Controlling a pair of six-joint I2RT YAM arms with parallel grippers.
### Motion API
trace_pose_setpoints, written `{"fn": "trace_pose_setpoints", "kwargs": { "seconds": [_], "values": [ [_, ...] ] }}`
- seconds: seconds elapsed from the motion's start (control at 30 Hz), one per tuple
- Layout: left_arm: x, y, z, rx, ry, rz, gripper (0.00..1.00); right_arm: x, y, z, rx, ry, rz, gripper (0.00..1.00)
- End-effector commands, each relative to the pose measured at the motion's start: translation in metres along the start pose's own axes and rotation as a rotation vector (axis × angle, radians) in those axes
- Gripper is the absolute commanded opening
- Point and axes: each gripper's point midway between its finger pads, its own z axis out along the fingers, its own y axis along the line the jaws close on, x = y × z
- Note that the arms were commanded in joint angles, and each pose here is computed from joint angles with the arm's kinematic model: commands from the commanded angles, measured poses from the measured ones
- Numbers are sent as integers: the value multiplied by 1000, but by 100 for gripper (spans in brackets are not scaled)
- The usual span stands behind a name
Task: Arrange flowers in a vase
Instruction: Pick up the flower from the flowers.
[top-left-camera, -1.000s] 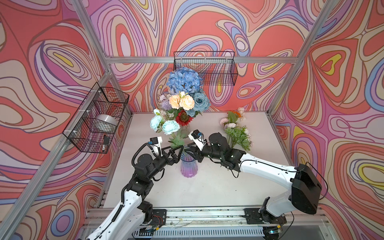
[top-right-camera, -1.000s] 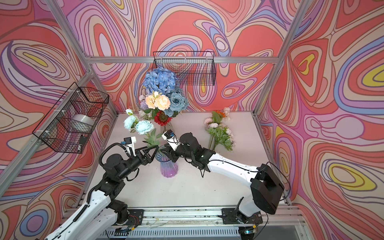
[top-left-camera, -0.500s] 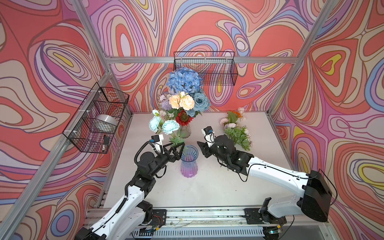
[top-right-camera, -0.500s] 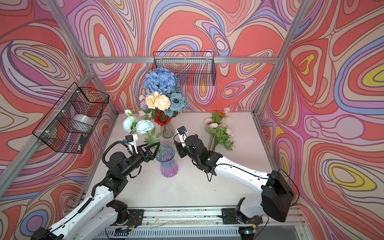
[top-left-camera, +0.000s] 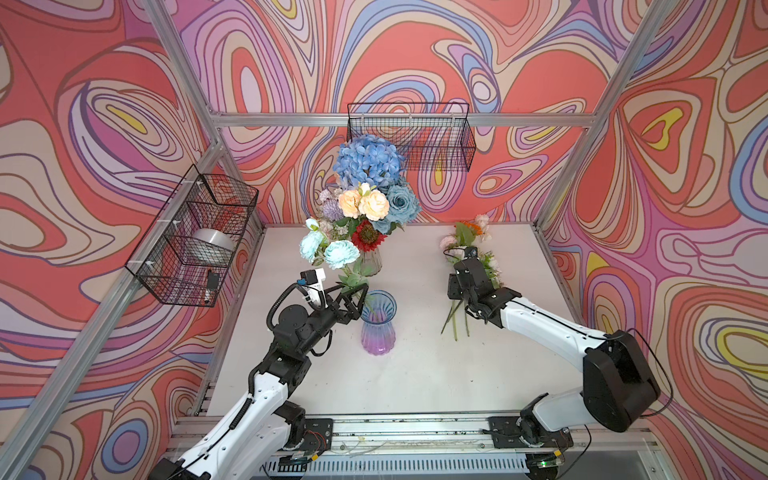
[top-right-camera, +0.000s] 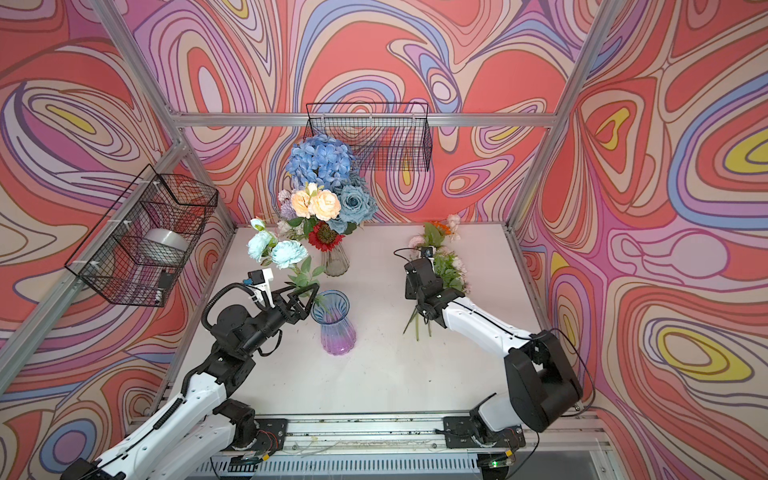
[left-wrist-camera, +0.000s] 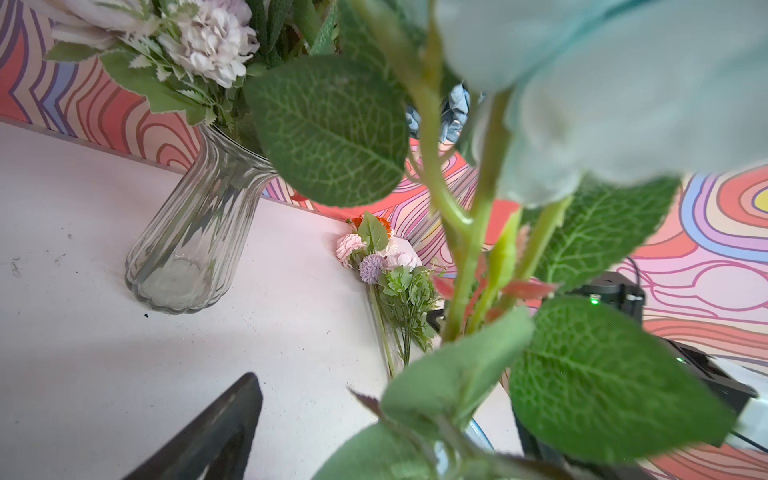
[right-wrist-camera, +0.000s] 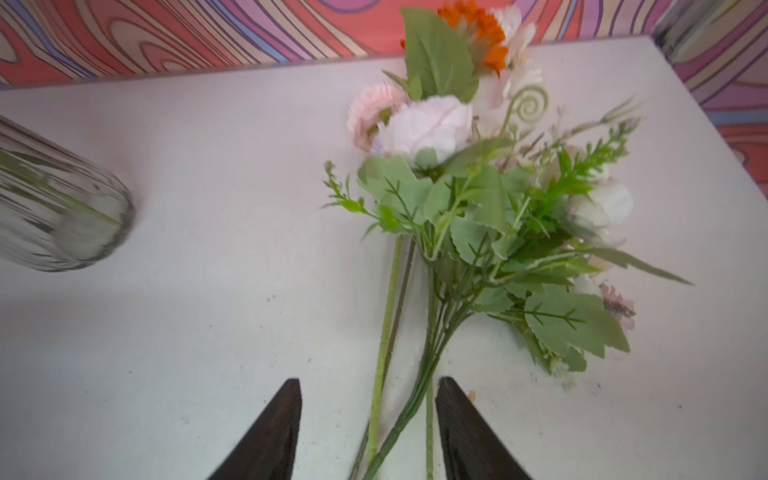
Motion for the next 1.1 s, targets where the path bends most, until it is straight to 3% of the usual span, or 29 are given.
{"fn": "trace_pose_setpoints", "kwargs": {
  "seconds": [0.0, 0.17, 0.47, 0.67, 1.07],
  "values": [
    [-8, -6, 2, 18, -26, 17, 96, 31, -6, 18, -27, 138, 60, 55],
    [-8, -6, 4, 16, -25, 13, 96, 54, -12, 36, 13, 212, 109, 55],
    [-8, -5, 4, 8, -26, 15, 96, 70, -14, 58, -62, 256, 316, 53],
    [-9, -3, 2, -3, -30, 22, 96, 69, -20, 65, -71, 249, 367, 38],
    [-9, -3, 2, -3, -32, 21, 96, 73, -37, 74, 5, 237, 331, 12]
  ]
}}
